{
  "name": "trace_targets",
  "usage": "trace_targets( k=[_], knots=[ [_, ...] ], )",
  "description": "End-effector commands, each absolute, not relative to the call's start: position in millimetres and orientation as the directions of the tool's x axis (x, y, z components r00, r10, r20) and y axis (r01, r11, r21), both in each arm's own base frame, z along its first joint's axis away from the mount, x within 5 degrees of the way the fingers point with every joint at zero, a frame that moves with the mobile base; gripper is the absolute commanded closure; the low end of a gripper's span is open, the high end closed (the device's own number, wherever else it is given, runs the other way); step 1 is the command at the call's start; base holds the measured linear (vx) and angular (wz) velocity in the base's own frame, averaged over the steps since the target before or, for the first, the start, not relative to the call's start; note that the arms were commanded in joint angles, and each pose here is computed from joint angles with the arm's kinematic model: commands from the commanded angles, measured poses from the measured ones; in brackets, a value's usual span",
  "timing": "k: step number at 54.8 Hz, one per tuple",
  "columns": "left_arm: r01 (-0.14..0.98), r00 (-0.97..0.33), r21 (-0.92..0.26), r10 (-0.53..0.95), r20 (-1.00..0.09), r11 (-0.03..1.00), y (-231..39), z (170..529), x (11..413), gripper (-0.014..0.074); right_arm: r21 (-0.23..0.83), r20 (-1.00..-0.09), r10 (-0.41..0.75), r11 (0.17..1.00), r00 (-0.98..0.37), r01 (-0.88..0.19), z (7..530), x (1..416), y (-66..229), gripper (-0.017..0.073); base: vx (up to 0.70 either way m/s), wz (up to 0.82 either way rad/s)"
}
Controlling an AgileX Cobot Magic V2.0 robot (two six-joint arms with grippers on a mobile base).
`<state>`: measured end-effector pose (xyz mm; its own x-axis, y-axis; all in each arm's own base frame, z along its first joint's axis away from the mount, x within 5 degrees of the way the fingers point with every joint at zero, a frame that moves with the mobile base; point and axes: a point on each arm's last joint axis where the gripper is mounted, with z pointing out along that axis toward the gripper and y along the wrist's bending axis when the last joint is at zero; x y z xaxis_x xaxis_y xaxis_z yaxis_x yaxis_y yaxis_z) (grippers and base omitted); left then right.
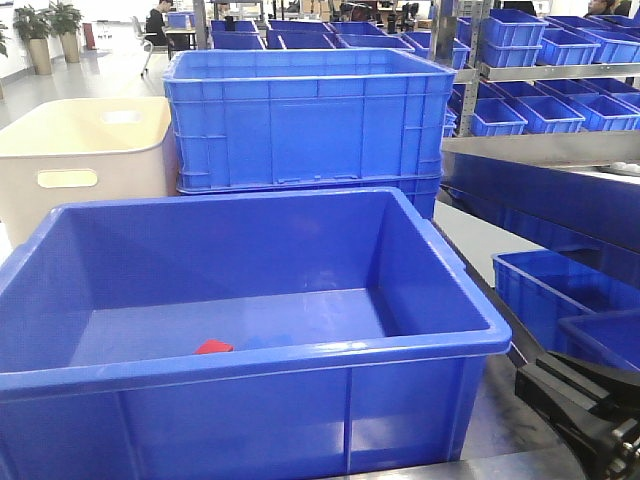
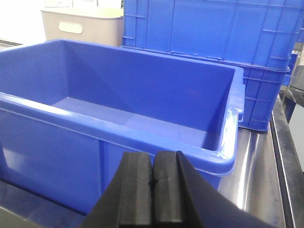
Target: Pick red and yellow blocks into blue bin
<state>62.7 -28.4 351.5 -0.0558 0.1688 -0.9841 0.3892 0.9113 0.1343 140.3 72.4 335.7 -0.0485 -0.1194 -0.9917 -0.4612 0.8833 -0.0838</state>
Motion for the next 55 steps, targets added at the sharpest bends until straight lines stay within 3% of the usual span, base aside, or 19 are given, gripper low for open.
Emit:
trace_targets(
  k=[1, 12, 25, 29, 55],
  knots=[
    [0.316, 0.038, 0.163, 0.159, -0.987, 0.935, -24.0, 356.4, 67.2, 0.0594, -0.100, -0.995, -0.078, 0.876, 0.065, -0.472, 354.0, 138.2, 73.5, 0.0569, 0.00, 0.00],
    [0.126, 0.133, 0.137, 0.120, -0.984, 0.983, -9.6, 303.2, 64.2, 0.0594, -0.100, -0.995, -0.078, 0.876, 0.065, -0.472, 354.0, 138.2, 73.5, 0.0569, 0.00, 0.00],
    [-0.063, 0.134, 0.128, 0.135, -0.982, 0.990, 2.5, 215.7, 52.7, 0.0594, -0.100, -0.995, -0.078, 0.876, 0.065, -0.472, 354.0, 138.2, 73.5, 0.0569, 0.00, 0.00],
    [-0.074, 0.079, 0.115, 0.120, -0.990, 0.991, 3.5, 210.3, 55.0, 0.0594, -0.100, -0.995, -0.081, 0.876, 0.060, -0.471, 353.5, 138.2, 73.4, 0.0569, 0.00, 0.00],
    [-0.075, 0.075, 0.114, 0.119, -0.990, 0.991, 3.6, 209.9, 55.0, 0.0594, -0.100, -0.995, -0.092, 0.879, 0.039, -0.467, 351.4, 138.6, 72.8, 0.0569, 0.00, 0.00]
  ],
)
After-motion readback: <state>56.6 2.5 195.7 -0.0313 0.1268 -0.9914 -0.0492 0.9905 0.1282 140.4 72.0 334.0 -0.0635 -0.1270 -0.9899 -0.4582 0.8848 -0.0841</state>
